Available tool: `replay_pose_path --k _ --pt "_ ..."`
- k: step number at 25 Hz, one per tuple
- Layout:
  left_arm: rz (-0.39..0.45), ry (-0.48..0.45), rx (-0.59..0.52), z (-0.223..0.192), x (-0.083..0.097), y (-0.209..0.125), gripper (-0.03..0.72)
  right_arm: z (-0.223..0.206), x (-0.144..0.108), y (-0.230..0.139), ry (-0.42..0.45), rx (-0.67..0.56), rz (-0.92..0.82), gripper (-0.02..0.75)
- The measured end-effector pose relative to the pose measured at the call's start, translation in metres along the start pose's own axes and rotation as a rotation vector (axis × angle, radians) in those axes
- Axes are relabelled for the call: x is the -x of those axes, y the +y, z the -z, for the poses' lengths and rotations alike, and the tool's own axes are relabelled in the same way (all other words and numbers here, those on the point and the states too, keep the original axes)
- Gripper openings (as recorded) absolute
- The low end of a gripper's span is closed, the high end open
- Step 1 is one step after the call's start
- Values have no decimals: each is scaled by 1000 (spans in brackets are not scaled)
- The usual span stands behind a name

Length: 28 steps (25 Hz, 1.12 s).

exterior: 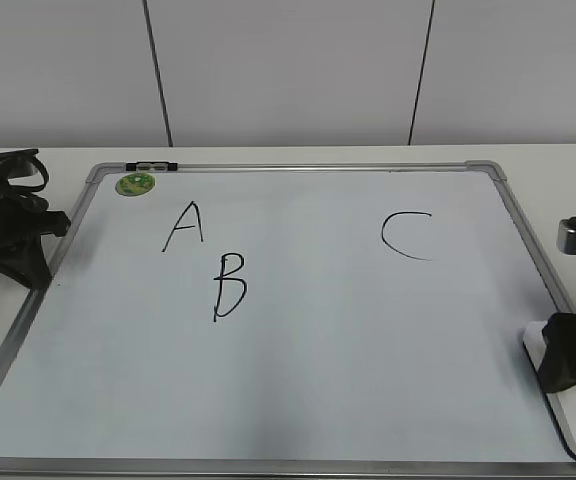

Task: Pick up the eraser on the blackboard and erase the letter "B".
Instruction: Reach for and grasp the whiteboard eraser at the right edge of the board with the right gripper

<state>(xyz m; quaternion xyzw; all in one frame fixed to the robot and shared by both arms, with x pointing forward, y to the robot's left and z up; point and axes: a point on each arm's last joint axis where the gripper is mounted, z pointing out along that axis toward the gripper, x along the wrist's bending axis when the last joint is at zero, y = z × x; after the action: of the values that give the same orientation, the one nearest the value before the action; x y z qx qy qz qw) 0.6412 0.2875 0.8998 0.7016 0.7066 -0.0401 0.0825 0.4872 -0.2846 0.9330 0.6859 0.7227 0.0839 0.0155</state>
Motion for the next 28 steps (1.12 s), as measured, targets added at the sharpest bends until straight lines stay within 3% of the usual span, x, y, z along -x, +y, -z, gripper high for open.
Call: replay_pose_path --k 12,19,28 --pt "1 -2 0 0 0 0 11 -13 1 1 8 -37 -17 632" --pt "1 -2 0 0 0 0 11 -15 1 2 7 -38 -20 561" --pt "1 -2 0 0 0 0 11 -14 1 2 7 -34 -20 554"
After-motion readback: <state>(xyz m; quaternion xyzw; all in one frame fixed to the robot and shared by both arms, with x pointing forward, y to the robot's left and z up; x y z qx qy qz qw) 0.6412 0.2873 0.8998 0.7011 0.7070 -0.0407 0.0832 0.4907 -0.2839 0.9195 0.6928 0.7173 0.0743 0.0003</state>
